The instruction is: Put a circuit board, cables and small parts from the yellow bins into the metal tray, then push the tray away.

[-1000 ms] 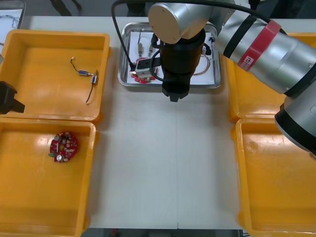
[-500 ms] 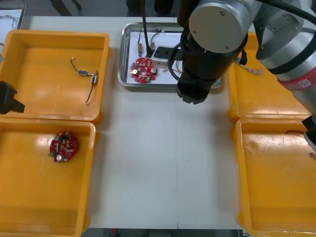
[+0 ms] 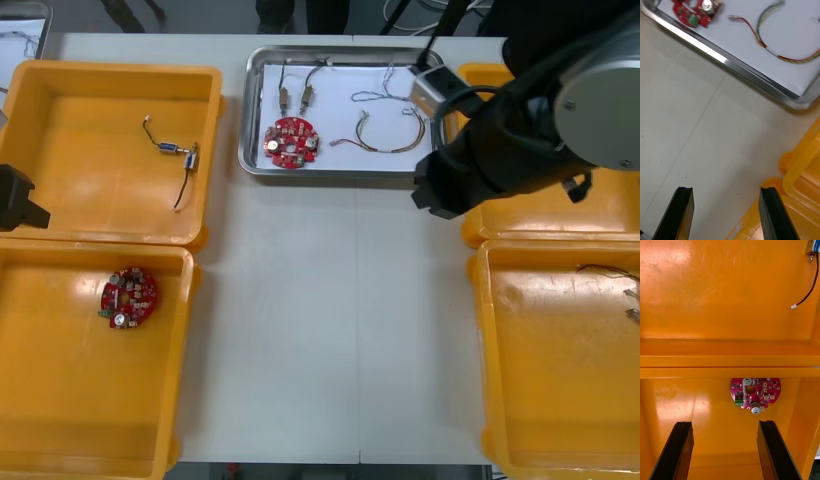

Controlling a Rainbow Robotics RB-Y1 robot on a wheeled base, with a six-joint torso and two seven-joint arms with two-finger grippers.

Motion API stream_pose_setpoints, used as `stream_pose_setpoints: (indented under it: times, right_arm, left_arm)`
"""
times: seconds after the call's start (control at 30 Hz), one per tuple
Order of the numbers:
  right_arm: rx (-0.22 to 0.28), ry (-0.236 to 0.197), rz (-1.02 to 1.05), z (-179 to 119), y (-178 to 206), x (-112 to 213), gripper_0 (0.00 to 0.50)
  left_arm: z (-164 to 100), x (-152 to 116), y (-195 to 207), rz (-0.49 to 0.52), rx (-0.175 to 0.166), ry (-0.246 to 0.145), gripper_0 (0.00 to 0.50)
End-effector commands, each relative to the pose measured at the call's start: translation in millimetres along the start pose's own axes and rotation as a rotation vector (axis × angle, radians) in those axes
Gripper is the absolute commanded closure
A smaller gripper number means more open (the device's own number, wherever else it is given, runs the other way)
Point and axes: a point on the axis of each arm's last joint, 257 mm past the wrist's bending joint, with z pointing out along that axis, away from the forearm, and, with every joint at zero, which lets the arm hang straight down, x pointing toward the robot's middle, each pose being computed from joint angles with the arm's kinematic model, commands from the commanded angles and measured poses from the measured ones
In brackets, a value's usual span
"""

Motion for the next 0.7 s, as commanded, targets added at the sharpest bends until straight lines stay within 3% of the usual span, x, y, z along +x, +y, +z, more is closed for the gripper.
stream_pose_setpoints:
  times: [0.03, 0.27, 0.7]
  right_arm:
    - [0.073, -0.009, 0.12, -15, -35, 28, 0.0]
    - [0.106, -0.062, 0.278, -30, -61, 28, 0.0]
    - [0.156, -0.096, 0.541, -53, -131, 82, 0.0]
  left_arm:
    - [-17, -4, 17, 0.071, -0.048, -0.025, 0.0]
    - [-17, -4, 17, 0.071, -0.048, -0.025, 0.0]
    - [-17, -4, 17, 0.071, -0.048, -0.025, 0.0]
